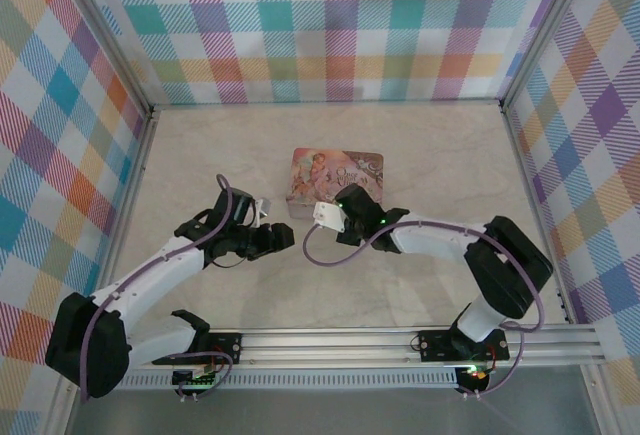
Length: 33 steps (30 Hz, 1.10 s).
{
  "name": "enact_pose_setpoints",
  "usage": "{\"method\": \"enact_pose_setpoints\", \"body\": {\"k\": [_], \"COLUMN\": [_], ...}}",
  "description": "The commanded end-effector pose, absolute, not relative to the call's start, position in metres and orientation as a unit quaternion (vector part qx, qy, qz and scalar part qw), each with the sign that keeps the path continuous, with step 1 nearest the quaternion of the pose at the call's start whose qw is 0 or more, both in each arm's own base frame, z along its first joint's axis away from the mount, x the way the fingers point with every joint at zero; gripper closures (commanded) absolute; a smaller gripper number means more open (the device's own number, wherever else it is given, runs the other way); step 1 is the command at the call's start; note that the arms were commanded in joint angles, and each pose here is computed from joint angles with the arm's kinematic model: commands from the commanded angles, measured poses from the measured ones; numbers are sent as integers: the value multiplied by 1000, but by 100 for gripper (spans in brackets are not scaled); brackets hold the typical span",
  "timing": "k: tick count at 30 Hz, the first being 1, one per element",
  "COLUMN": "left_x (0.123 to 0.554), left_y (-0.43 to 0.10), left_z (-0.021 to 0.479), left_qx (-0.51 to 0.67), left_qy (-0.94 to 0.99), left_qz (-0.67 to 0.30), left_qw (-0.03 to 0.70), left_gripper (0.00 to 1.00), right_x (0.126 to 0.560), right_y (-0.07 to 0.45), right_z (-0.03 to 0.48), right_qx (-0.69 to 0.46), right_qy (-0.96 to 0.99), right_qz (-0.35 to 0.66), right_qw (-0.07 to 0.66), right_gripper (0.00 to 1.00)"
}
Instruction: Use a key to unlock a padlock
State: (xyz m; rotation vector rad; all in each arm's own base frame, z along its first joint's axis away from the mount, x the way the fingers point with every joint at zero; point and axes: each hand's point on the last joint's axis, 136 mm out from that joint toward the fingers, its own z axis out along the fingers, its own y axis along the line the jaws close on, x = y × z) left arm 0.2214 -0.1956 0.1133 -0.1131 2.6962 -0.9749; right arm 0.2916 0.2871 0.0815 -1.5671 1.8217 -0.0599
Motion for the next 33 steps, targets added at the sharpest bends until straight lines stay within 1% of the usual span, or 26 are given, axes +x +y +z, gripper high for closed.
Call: {"method": "enact_pose_setpoints", "body": {"k": [1, 12, 18, 25, 33], "left_x": [219, 242, 256, 271, 284], "left_y": [-194, -196, -195, -193, -191], "left_z": [113, 116, 118, 121, 113], "left_qx": [-41, -62, -69, -74, -71], "left_qy": [931, 925, 926, 921, 929], "left_qz": [-332, -330, -316, -308, -278], "left_qw": [143, 178, 196, 227, 232], "left_gripper": [32, 32, 32, 31, 29], "right_x": [285, 273, 276, 291, 305], "right_y": [294, 267, 240, 184, 104], "right_z": [116, 150, 161, 167, 153], "right_qx": [-579, -487, -412, -284, -104], "right_qy": [707, 750, 792, 851, 906], "right_qz": [11, 38, 43, 23, -15], "right_qw": [407, 447, 449, 441, 409], "right_gripper": [100, 100, 100, 100, 100]}}
